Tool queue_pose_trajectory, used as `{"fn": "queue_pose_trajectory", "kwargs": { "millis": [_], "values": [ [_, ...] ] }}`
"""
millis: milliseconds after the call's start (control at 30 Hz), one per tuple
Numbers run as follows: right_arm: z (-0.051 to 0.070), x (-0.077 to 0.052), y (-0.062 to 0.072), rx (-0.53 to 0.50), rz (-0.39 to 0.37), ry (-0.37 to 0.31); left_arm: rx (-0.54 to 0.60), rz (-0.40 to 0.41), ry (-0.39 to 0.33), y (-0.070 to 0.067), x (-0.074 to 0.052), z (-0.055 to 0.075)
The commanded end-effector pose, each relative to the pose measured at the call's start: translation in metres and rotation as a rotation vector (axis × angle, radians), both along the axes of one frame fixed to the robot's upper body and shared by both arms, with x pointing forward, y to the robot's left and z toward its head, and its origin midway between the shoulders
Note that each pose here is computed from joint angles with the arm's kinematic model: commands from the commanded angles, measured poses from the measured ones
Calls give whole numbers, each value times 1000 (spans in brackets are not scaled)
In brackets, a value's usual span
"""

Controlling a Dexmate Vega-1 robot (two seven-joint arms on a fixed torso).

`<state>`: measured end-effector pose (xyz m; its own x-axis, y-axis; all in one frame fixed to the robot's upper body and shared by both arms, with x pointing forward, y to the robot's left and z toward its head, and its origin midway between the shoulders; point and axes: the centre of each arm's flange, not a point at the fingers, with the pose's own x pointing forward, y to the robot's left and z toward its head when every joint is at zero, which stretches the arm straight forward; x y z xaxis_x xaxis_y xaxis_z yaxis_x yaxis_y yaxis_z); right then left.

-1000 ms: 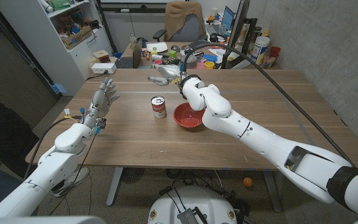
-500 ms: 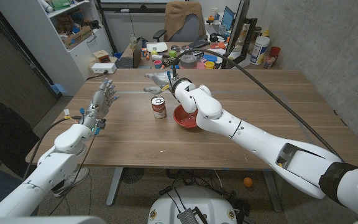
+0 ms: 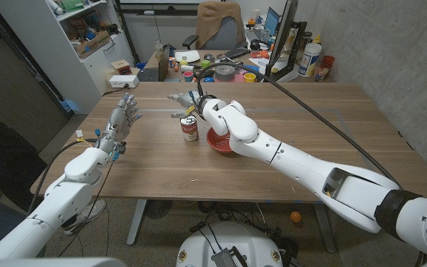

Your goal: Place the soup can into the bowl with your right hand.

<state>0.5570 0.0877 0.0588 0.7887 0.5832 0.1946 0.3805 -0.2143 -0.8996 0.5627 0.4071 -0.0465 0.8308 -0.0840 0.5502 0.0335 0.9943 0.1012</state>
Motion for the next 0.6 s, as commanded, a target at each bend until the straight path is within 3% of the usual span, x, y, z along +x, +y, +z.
{"fn": "queue_pose_trajectory", "kwargs": {
  "millis": [33,333,600],
  "values": [
    [-12,10,4,-99,-67,31,5,-10,10,-2,3,-1],
    [-19,14,4,-147,-127,40,10,-15,13,-4,4,0],
    [-31,18,12,-211,-138,72,14,-22,24,-5,5,-2]
  ]
}}
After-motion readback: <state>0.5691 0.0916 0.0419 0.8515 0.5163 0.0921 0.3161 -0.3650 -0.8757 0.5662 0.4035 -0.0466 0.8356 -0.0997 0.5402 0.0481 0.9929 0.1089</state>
